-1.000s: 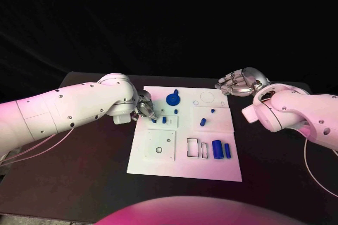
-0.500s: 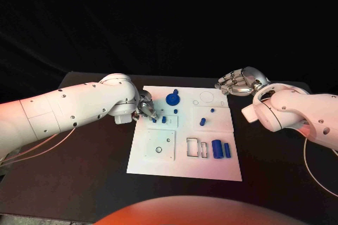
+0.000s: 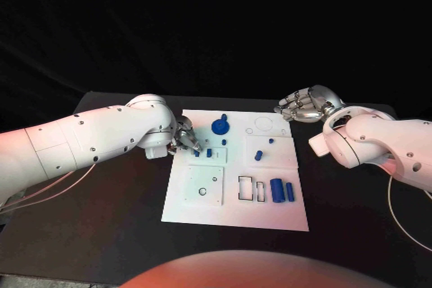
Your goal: Assemble the parts on the task board
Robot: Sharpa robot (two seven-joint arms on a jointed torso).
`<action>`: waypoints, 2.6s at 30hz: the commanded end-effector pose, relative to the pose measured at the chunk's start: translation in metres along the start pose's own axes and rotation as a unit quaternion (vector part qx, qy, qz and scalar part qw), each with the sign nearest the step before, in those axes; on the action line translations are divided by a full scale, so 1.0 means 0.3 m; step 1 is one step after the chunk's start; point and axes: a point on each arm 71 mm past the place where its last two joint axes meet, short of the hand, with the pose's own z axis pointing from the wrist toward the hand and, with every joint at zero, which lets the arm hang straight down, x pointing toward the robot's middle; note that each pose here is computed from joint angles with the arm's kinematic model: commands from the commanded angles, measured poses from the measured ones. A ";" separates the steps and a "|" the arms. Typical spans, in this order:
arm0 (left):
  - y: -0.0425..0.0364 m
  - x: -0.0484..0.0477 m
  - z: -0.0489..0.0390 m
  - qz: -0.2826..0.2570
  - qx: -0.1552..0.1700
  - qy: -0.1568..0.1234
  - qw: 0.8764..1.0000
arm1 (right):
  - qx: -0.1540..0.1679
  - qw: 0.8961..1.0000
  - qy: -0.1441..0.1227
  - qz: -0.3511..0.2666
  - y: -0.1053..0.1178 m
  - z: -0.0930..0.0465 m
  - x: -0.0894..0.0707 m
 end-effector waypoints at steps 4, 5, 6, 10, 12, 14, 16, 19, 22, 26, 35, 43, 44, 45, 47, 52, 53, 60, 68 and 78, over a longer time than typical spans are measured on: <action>0.008 0.012 0.006 -0.006 -0.006 0.012 1.000 | -0.006 1.000 0.005 -0.002 0.003 -0.003 0.003; 0.009 0.012 0.006 -0.007 -0.007 0.012 1.000 | -0.006 1.000 0.005 -0.002 0.003 -0.003 0.003; 0.009 0.011 0.006 -0.008 -0.007 0.011 1.000 | -0.006 1.000 0.005 -0.002 0.002 -0.003 0.002; 0.012 0.009 0.007 -0.012 -0.008 0.009 1.000 | -0.007 1.000 0.006 0.000 0.002 -0.003 0.002; 0.014 0.009 0.006 -0.014 -0.009 0.009 1.000 | -0.007 1.000 0.007 0.001 0.002 -0.003 0.002; 0.016 0.008 0.006 -0.016 -0.009 0.008 1.000 | -0.007 1.000 0.007 0.002 0.001 -0.004 0.001; 0.018 0.006 0.005 -0.018 -0.010 0.005 1.000 | -0.006 1.000 0.007 0.002 0.001 -0.004 0.001; 0.020 0.002 0.003 -0.022 -0.007 0.000 1.000 | -0.006 1.000 0.007 0.002 0.001 -0.004 0.001; 0.024 -0.002 0.000 -0.035 -0.002 -0.002 0.999 | -0.006 1.000 0.008 0.002 0.000 -0.005 0.001; 0.027 -0.009 -0.007 -0.053 0.009 -0.012 0.998 | -0.006 1.000 0.009 0.003 -0.001 -0.005 0.000; 0.009 -0.049 -0.036 -0.106 0.084 -0.061 0.989 | -0.006 1.000 0.008 0.003 -0.002 -0.004 -0.001; -0.057 -0.079 -0.062 -0.130 0.213 -0.110 0.962 | -0.006 1.000 0.007 0.002 -0.003 -0.004 -0.003; -0.068 -0.083 -0.066 -0.125 0.230 -0.121 0.958 | -0.007 1.000 0.007 0.001 -0.003 -0.004 -0.004; -0.079 -0.087 -0.070 -0.118 0.246 -0.136 0.952 | -0.008 1.000 0.006 -0.001 -0.002 -0.003 -0.005; -0.100 -0.094 -0.077 -0.095 0.276 -0.169 0.941 | -0.012 1.000 0.006 -0.004 -0.001 -0.003 -0.006; -0.141 -0.091 -0.081 -0.013 0.323 -0.225 0.919 | -0.016 1.000 0.007 -0.008 0.001 -0.002 -0.005; -0.148 -0.087 -0.079 0.009 0.328 -0.231 0.916 | -0.017 1.000 0.007 -0.009 0.001 -0.002 -0.005; -0.186 -0.050 -0.046 0.130 0.331 -0.231 0.906 | -0.023 1.000 0.008 -0.015 0.005 -0.001 -0.001; -0.221 -0.025 0.001 0.202 0.318 -0.215 0.901 | -0.032 0.999 0.007 -0.029 0.012 -0.001 0.002; -0.239 -0.001 0.029 0.244 0.301 -0.197 0.900 | -0.034 0.999 0.007 -0.031 0.014 -0.002 0.004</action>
